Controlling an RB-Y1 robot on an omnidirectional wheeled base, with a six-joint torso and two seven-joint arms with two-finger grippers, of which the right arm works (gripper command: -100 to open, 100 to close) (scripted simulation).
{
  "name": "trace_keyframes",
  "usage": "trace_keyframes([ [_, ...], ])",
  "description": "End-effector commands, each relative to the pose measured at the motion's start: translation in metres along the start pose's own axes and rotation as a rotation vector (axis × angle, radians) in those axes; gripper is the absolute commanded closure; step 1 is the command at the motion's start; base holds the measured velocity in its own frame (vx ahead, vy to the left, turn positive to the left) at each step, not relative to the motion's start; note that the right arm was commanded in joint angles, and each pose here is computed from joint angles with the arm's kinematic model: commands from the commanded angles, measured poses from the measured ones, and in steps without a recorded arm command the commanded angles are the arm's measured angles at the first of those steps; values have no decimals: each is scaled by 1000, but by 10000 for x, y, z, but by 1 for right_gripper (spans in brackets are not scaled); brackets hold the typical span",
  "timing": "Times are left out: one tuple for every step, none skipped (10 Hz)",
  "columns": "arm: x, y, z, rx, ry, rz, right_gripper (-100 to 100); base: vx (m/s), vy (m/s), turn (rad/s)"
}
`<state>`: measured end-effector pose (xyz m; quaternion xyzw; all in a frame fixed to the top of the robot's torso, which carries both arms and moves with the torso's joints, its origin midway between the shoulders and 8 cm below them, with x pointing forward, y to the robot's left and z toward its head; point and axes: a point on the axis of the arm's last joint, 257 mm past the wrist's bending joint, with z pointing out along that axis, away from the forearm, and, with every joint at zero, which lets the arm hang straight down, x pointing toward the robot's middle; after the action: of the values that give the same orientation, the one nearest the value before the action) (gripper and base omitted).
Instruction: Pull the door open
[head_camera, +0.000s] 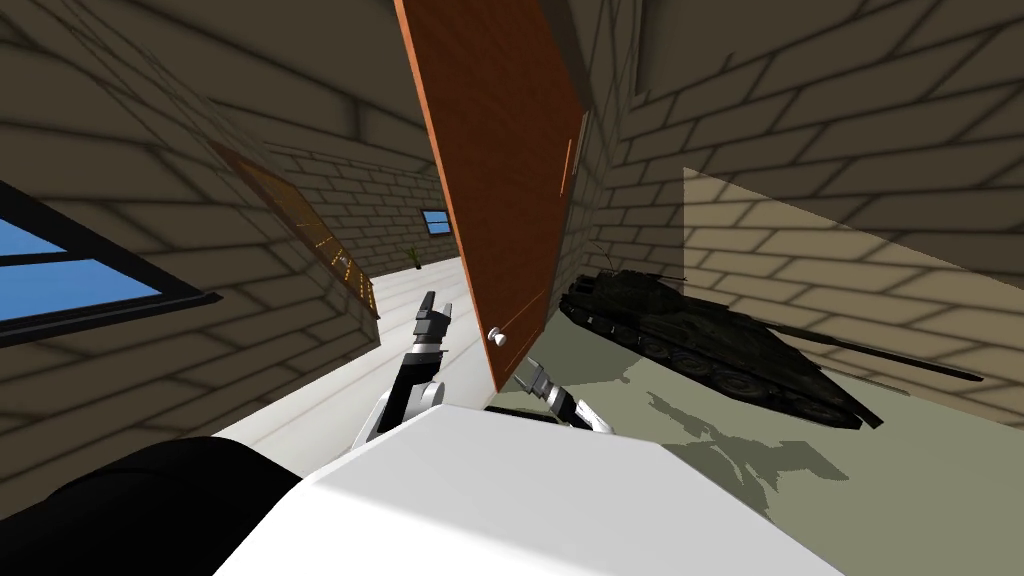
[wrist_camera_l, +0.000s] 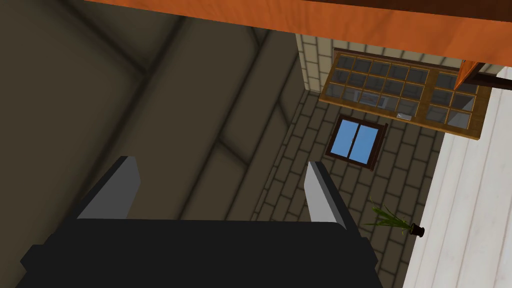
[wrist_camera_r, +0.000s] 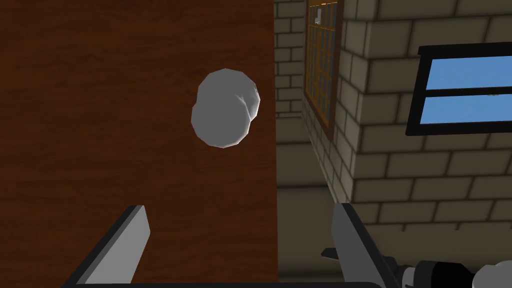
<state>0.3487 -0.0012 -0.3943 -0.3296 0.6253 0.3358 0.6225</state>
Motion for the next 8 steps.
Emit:
trace_keyframes([
  [-1, -119, -68, 24, 2, 3, -100, -201, 82, 166],
  [8, -207, -127, 42, 3, 5, -100, -170, 134, 171],
  [15, -300, -191, 62, 4, 7, -100, -147, 166, 186],
  [15, -300, -191, 62, 4, 7, -100, -86, 100, 59],
  [15, -300, -191, 62, 4, 7, -100, -18, 21, -15],
  [24, -450, -296, 95, 5, 10, -100, -21, 96, 241],
  [28, -555, -371, 118, 5, 11, -100, -54, 192, 298],
  [29, -662, -449, 142, 6, 11, -100, -12, 203, 257],
])
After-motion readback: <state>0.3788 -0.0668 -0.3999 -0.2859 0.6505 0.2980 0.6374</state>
